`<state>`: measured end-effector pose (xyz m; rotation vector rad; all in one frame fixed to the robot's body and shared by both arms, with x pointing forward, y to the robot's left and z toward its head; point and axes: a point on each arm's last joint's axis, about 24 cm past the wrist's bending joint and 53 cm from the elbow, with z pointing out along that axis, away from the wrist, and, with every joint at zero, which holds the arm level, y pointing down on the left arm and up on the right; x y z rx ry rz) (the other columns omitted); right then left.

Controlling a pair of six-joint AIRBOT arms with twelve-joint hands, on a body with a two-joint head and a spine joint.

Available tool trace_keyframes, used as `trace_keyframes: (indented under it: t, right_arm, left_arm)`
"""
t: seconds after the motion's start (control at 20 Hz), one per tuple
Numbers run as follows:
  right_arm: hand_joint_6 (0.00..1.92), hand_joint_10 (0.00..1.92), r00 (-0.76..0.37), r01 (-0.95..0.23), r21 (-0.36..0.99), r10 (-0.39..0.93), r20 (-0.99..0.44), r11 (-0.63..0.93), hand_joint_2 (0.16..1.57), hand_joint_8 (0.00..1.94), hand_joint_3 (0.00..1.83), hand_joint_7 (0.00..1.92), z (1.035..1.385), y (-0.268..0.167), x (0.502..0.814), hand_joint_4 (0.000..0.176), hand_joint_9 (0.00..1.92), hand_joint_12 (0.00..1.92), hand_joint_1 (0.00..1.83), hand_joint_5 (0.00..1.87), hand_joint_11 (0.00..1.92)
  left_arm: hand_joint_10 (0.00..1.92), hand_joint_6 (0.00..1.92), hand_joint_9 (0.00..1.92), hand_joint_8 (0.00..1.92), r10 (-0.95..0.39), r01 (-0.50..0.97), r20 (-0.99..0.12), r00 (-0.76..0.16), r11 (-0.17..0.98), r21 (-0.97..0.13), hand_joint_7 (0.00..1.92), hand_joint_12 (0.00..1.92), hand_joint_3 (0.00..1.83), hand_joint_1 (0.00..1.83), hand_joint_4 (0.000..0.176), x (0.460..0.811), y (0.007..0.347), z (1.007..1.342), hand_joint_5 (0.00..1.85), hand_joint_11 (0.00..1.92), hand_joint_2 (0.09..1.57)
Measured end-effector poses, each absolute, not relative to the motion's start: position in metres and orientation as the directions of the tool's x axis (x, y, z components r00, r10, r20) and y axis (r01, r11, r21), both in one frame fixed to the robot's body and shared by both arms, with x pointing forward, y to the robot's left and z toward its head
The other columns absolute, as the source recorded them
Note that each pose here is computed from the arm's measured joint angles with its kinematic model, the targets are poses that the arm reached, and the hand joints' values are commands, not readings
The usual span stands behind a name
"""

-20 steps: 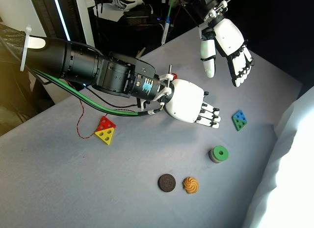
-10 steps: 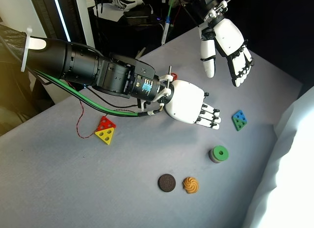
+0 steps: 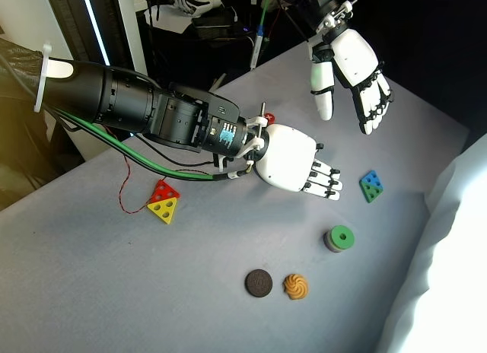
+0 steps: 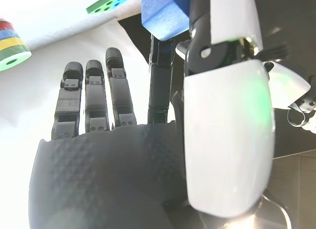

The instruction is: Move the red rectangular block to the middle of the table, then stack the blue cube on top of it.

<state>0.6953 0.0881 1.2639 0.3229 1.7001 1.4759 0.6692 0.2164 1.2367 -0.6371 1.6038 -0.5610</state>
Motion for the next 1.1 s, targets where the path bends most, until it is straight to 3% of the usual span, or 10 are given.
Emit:
trace_keyframes:
  t: [0.05, 0.25, 0.4, 0.5, 0.6, 0.75, 0.9, 1.0, 1.05, 1.1]
  right_arm:
    - [0.03, 0.0, -0.614, -0.32, 0.907, 0.669, -0.419, 0.274, 0.88, 0.0, 0.0, 0.08, 1.264, 0.088, 0.695, 0.174, 0.0, 0.0, 0.92, 1.01, 0.0]
    - [0.0, 0.0, -0.612, -0.322, 0.905, 0.668, -0.423, 0.277, 0.89, 0.0, 0.0, 0.08, 1.264, 0.087, 0.696, 0.173, 0.0, 0.0, 0.83, 0.84, 0.0]
    - [0.0, 0.0, -0.607, -0.324, 0.904, 0.671, -0.426, 0.28, 0.89, 0.01, 0.0, 0.25, 1.264, 0.086, 0.698, 0.169, 0.0, 0.0, 0.83, 0.68, 0.0]
    - [0.0, 0.0, -0.608, -0.324, 0.904, 0.671, -0.426, 0.28, 0.87, 0.0, 0.0, 0.14, 1.264, 0.086, 0.698, 0.176, 0.0, 0.0, 0.78, 0.56, 0.0]
    - [0.0, 0.0, -0.608, -0.324, 0.904, 0.671, -0.426, 0.28, 0.84, 0.0, 0.0, 0.01, 1.264, 0.086, 0.698, 0.176, 0.0, 0.0, 0.74, 0.29, 0.0]
    - [0.0, 0.0, -0.608, -0.323, 0.904, 0.671, -0.425, 0.28, 0.82, 0.0, 0.0, 0.0, 1.264, 0.086, 0.698, 0.176, 0.0, 0.0, 0.72, 0.04, 0.0]
    - [0.0, 0.0, -0.608, -0.323, 0.904, 0.67, -0.425, 0.28, 0.83, 0.0, 0.0, 0.0, 1.264, 0.086, 0.698, 0.175, 0.0, 0.0, 0.7, 0.0, 0.0]
    - [0.0, 0.0, -0.611, -0.322, 0.902, 0.665, -0.429, 0.286, 0.83, 0.0, 0.0, 0.0, 1.264, 0.082, 0.699, 0.123, 0.0, 0.0, 0.68, 0.0, 0.0]
    - [0.0, 0.0, -0.609, -0.327, 0.898, 0.661, -0.439, 0.295, 0.83, 0.0, 0.0, 0.0, 1.265, 0.078, 0.7, 0.123, 0.0, 0.0, 0.68, 0.0, 0.0]
    - [0.0, 0.0, -0.593, -0.348, 0.883, 0.656, -0.467, 0.315, 0.81, 0.0, 0.0, 0.0, 1.268, 0.067, 0.701, 0.079, 0.0, 0.0, 0.66, 0.0, 0.0]
  left_arm:
    - [0.0, 0.0, 0.25, 0.0, -0.685, -0.085, -0.723, -0.088, 0.728, -0.68, 0.28, 0.59, 0.0, 0.07, 0.0, 0.669, 0.216, 1.237, 0.32, 0.0, 1.31]
    - [0.0, 0.0, 0.26, 0.0, -0.684, -0.087, -0.724, -0.09, 0.729, -0.678, 0.28, 0.61, 0.0, 0.05, 0.0, 0.669, 0.217, 1.236, 0.32, 0.0, 1.32]
    - [0.0, 0.0, 0.26, 0.0, -0.684, -0.087, -0.724, -0.089, 0.729, -0.679, 0.29, 0.62, 0.0, 0.07, 0.0, 0.669, 0.217, 1.237, 0.33, 0.0, 1.31]
    - [0.0, 0.0, 0.25, 0.0, -0.685, -0.086, -0.723, -0.089, 0.729, -0.68, 0.28, 0.6, 0.0, 0.07, 0.0, 0.669, 0.216, 1.237, 0.32, 0.0, 1.31]
    - [0.0, 0.0, 0.25, 0.0, -0.685, -0.087, -0.723, -0.089, 0.728, -0.68, 0.29, 0.59, 0.0, 0.07, 0.0, 0.669, 0.216, 1.237, 0.33, 0.0, 1.31]
    - [0.0, 0.0, 0.25, 0.0, -0.686, -0.087, -0.722, -0.09, 0.728, -0.68, 0.29, 0.59, 0.0, 0.07, 0.0, 0.669, 0.216, 1.237, 0.33, 0.0, 1.31]
    - [0.0, 0.0, 0.26, 0.0, -0.687, -0.088, -0.721, -0.091, 0.727, -0.681, 0.29, 0.61, 0.0, 0.09, 0.0, 0.669, 0.216, 1.236, 0.33, 0.0, 1.3]
    - [0.0, 0.0, 0.26, 0.0, -0.69, -0.088, -0.718, -0.091, 0.724, -0.685, 0.29, 0.64, 0.0, 0.08, 0.0, 0.669, 0.216, 1.237, 0.33, 0.0, 1.31]
    - [0.0, 0.0, 0.26, 0.0, -0.69, -0.088, -0.718, -0.09, 0.724, -0.684, 0.29, 0.64, 0.0, 0.08, 0.0, 0.669, 0.216, 1.237, 0.33, 0.0, 1.31]
    - [0.0, 0.0, 0.25, 0.0, -0.69, -0.087, -0.718, -0.09, 0.724, -0.685, 0.28, 0.6, 0.0, 0.07, 0.0, 0.669, 0.216, 1.238, 0.32, 0.0, 1.31]
